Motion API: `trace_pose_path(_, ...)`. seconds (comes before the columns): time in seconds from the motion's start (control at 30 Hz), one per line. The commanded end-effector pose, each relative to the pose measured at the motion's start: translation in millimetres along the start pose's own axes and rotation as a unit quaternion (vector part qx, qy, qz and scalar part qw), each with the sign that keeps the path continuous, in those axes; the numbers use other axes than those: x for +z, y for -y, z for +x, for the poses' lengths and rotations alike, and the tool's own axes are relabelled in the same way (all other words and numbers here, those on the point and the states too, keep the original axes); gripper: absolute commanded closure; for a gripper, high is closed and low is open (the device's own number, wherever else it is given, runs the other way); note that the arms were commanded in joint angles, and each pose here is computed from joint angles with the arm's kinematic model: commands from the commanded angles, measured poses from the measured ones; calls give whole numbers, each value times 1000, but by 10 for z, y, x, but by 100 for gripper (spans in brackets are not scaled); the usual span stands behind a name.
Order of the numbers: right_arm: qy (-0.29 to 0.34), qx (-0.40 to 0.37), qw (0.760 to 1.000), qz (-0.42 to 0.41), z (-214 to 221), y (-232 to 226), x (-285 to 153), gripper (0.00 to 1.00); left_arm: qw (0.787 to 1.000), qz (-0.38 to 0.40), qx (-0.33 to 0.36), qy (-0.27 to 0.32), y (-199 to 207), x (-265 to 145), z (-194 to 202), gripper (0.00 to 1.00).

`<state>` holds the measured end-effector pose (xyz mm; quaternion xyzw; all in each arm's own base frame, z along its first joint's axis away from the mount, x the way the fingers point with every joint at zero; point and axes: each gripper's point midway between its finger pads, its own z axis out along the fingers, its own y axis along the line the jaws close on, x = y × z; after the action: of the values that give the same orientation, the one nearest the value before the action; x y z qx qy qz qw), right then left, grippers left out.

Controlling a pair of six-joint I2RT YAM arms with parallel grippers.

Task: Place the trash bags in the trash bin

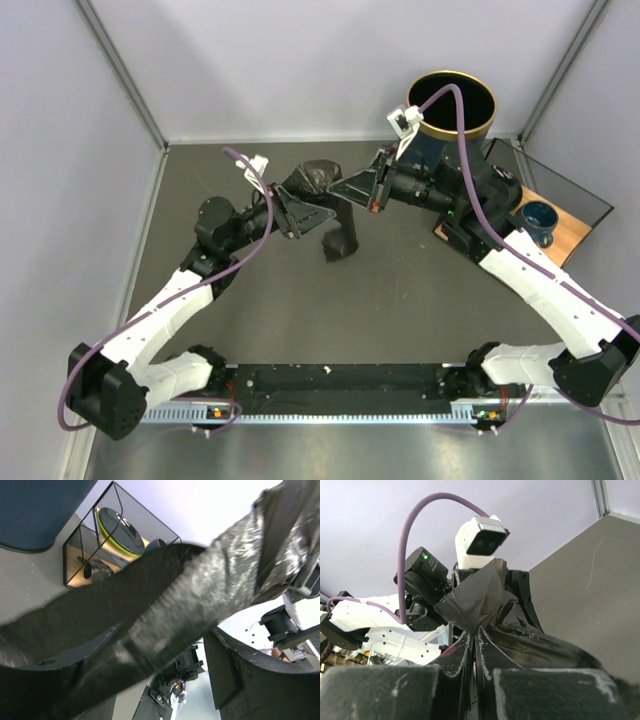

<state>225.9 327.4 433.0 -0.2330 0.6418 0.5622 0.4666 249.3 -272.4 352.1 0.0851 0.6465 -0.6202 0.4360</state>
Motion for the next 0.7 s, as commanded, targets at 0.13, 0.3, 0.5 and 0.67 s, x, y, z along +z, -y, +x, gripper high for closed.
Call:
trace_pose_path(0.13, 35, -32, 997, -56, -322, -425, -98, 100, 999, -32, 19, 17, -204, -91, 9, 61)
trace_pose_path(0.3, 28, -28, 999, -19, -293, -257, -231, 100, 993, 75, 86, 19, 270, -211, -83, 58)
trace_pose_path(0.5, 26, -18, 999, -4, -236, -108, -218, 100, 977, 166, 131, -5, 823, -385, -8, 23)
trace_pose_path(0.67, 14, 4, 1000, -28, -150, -138, -156, 100, 987, 122, 106, 20, 704, -283, -129, 21)
